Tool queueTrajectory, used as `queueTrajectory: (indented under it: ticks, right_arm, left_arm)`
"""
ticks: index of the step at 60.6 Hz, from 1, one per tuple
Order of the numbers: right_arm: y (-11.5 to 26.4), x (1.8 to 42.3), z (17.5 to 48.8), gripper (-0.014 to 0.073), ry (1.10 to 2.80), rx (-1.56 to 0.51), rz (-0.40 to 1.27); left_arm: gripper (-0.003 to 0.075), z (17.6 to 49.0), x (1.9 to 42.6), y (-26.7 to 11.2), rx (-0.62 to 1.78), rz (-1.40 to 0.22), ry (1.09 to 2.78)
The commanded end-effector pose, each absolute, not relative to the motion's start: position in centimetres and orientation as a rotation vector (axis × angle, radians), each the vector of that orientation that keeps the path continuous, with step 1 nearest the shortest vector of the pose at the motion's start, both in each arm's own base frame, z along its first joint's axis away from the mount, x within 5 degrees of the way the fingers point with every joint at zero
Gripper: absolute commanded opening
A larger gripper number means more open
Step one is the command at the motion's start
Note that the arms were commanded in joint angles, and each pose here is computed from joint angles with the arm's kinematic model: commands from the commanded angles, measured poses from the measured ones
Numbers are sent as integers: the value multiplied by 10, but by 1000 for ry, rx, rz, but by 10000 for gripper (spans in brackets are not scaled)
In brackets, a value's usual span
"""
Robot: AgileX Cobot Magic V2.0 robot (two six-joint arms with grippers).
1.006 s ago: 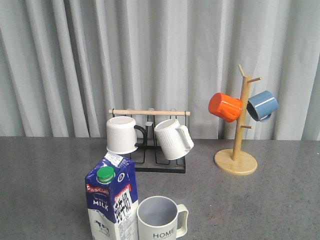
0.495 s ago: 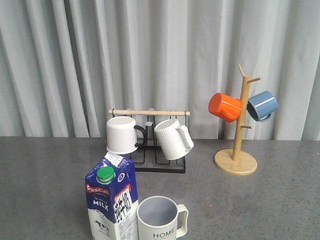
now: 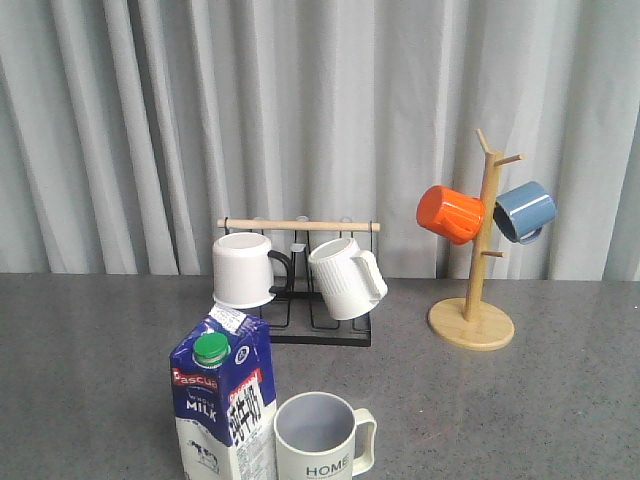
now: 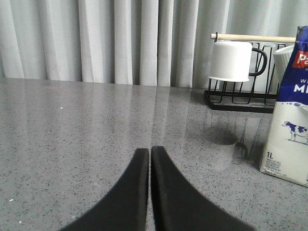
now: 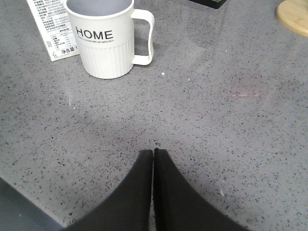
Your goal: Place milk next to cup
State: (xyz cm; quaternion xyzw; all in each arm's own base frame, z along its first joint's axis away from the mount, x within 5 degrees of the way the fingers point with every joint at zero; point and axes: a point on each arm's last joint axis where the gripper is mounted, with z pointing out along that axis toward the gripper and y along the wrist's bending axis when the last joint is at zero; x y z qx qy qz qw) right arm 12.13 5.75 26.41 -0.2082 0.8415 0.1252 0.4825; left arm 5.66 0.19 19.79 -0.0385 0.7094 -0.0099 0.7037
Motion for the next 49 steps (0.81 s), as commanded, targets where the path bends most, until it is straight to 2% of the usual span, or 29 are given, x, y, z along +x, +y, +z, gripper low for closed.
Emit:
queueTrajectory:
  ticks: [1, 18, 49]
  right_arm:
    - [57, 126, 279, -5, 1963, -467, 297]
    - [57, 126, 279, -5, 1963, -467, 297]
    - [57, 126, 279, -5, 1963, -467, 297]
  left_arm:
    - [-8, 196, 57, 3, -94, -25, 1527]
    - [-8, 196, 57, 3, -71, 1, 1526]
    - [-8, 196, 57, 3, -116, -45, 1522]
